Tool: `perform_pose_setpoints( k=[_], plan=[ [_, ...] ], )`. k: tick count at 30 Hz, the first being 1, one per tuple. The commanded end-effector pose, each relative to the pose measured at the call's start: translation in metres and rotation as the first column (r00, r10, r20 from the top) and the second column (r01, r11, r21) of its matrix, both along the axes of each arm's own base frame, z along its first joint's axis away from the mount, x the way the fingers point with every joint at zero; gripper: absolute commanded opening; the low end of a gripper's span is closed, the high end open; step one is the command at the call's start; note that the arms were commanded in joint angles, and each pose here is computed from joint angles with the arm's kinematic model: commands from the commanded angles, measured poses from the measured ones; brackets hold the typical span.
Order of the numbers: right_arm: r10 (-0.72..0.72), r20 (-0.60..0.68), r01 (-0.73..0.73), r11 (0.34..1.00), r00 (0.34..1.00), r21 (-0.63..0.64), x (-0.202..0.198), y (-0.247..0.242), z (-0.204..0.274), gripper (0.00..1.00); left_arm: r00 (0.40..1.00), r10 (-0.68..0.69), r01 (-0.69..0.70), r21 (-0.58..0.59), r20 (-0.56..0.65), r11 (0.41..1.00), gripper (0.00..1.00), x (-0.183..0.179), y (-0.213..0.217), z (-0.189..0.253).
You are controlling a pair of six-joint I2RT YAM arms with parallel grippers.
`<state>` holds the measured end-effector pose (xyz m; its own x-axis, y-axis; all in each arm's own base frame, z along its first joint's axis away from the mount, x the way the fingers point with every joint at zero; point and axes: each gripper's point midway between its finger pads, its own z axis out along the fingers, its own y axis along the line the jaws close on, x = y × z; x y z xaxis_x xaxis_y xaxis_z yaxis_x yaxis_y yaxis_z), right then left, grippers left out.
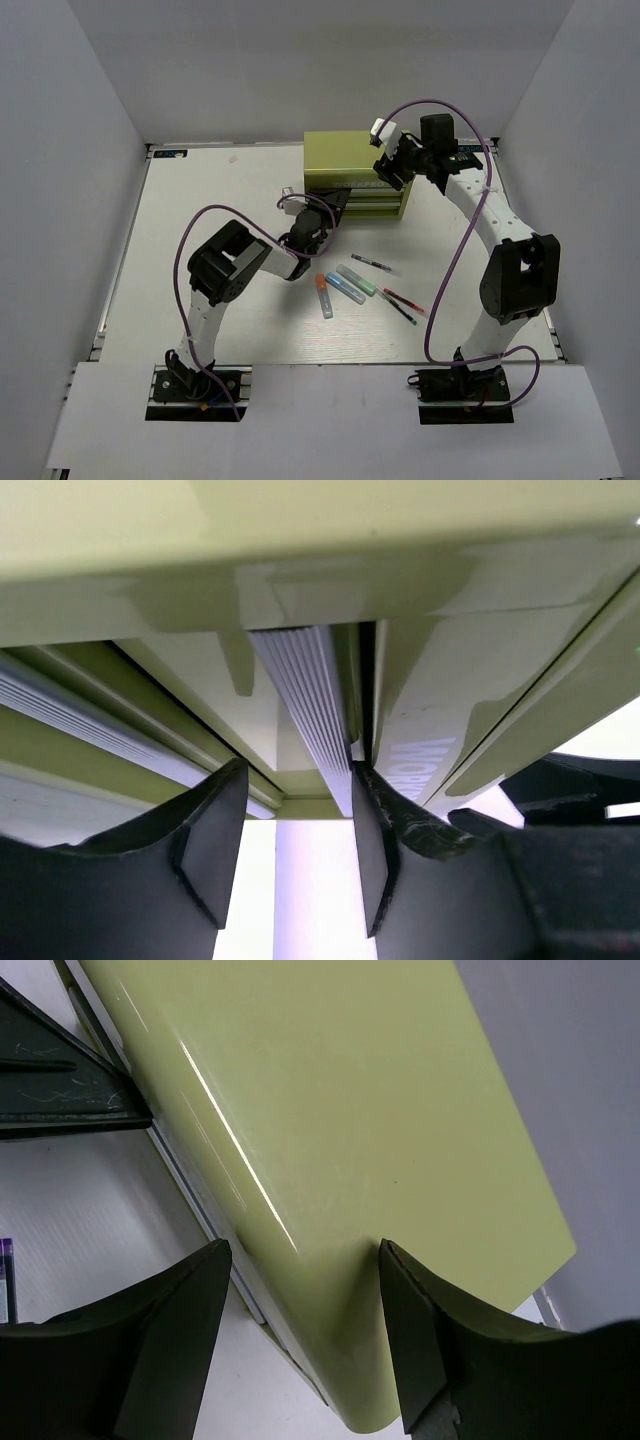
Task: Sort the stationery into containers
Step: Open the drawer in the storage box.
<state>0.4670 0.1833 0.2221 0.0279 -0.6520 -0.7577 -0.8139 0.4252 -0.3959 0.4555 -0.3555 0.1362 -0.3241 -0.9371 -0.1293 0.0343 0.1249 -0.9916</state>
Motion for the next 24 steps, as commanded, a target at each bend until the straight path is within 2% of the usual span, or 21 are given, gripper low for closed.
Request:
perform_pose_setpoints(
  k=[1,5,9,16,20,23,24],
  plan=[
    [0.021,-0.013,-0.02,1.0,1.0,0.013,-0.004,0.004,0.001,0.66,0.996,0.072,-0.069,-0.069,0.043,0.995,0.56,0.012,0.009,0.022],
    [0.019,-0.027,-0.019,1.0,0.999,0.003,-0.007,0.0,-0.004,0.63,0.993,0.093,-0.084,-0.126,0.074,0.989,0.47,0.016,0.01,0.032],
    [0.032,-0.037,-0.032,0.999,0.999,-0.002,-0.011,0.001,-0.006,0.6,0.989,0.106,-0.09,-0.153,0.099,0.984,0.44,0.019,0.01,0.025],
    [0.04,-0.051,-0.041,0.999,0.998,-0.01,-0.014,0.001,-0.008,0.58,0.979,0.143,-0.109,-0.213,0.148,0.971,0.42,0.02,0.016,0.04],
    [0.038,-0.067,-0.039,0.999,0.997,-0.019,-0.016,0.0,-0.011,0.56,0.973,0.157,-0.114,-0.24,0.169,0.964,0.33,0.019,0.019,0.043],
    [0.037,-0.076,-0.039,0.999,0.996,-0.021,-0.016,-0.001,-0.011,0.55,0.97,0.16,-0.109,-0.258,0.186,0.96,0.23,0.017,0.021,0.041],
    [0.046,-0.072,-0.048,0.999,0.996,-0.024,-0.017,0.001,-0.01,0.55,0.968,0.161,-0.107,-0.266,0.193,0.958,0.16,0.016,0.022,0.044]
  ],
)
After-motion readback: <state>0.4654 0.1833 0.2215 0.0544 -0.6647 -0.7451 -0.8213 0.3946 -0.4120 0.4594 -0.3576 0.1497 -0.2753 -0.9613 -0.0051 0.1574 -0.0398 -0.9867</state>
